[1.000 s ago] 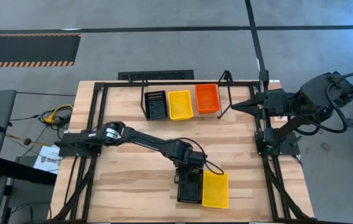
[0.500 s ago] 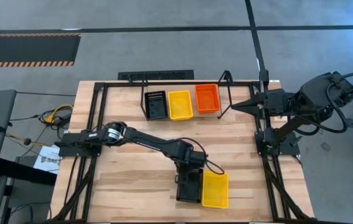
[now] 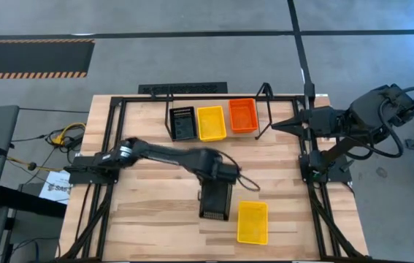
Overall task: Stack baskets on shelf by color
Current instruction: Stack the black bin on top of the other black bin on the shelf
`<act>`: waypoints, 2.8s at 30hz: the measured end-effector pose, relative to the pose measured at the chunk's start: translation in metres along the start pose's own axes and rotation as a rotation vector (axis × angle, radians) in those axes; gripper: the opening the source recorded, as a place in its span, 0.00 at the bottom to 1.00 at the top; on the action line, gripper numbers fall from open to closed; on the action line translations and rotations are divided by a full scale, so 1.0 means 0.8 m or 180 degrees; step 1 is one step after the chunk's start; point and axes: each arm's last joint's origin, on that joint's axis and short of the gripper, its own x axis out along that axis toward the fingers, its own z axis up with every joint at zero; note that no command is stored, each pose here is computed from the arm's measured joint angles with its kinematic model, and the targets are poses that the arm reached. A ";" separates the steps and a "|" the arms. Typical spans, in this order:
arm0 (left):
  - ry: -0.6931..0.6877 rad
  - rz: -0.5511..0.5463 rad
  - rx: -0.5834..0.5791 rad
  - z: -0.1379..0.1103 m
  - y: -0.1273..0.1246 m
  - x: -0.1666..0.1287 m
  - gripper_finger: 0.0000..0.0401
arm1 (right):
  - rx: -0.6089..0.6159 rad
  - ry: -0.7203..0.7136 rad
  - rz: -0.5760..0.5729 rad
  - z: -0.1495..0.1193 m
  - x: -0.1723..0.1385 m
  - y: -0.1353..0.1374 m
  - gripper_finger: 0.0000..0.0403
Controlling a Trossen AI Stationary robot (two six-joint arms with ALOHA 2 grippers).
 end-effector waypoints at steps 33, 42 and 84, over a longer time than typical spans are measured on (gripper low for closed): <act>-0.0595 0.0454 -0.0979 -0.203 0.341 -0.170 0.00 | 0.0204 0.0332 -0.0499 -0.013 0.011 -0.021 0.02; -0.0039 -0.0035 -0.0987 -0.225 0.363 -0.100 0.00 | 0.0300 0.0442 -0.0810 -0.017 0.023 -0.041 0.02; 0.0295 0.0129 -0.0875 -0.212 0.353 -0.014 0.00 | 0.0308 0.0575 -0.0915 -0.021 0.032 -0.049 0.02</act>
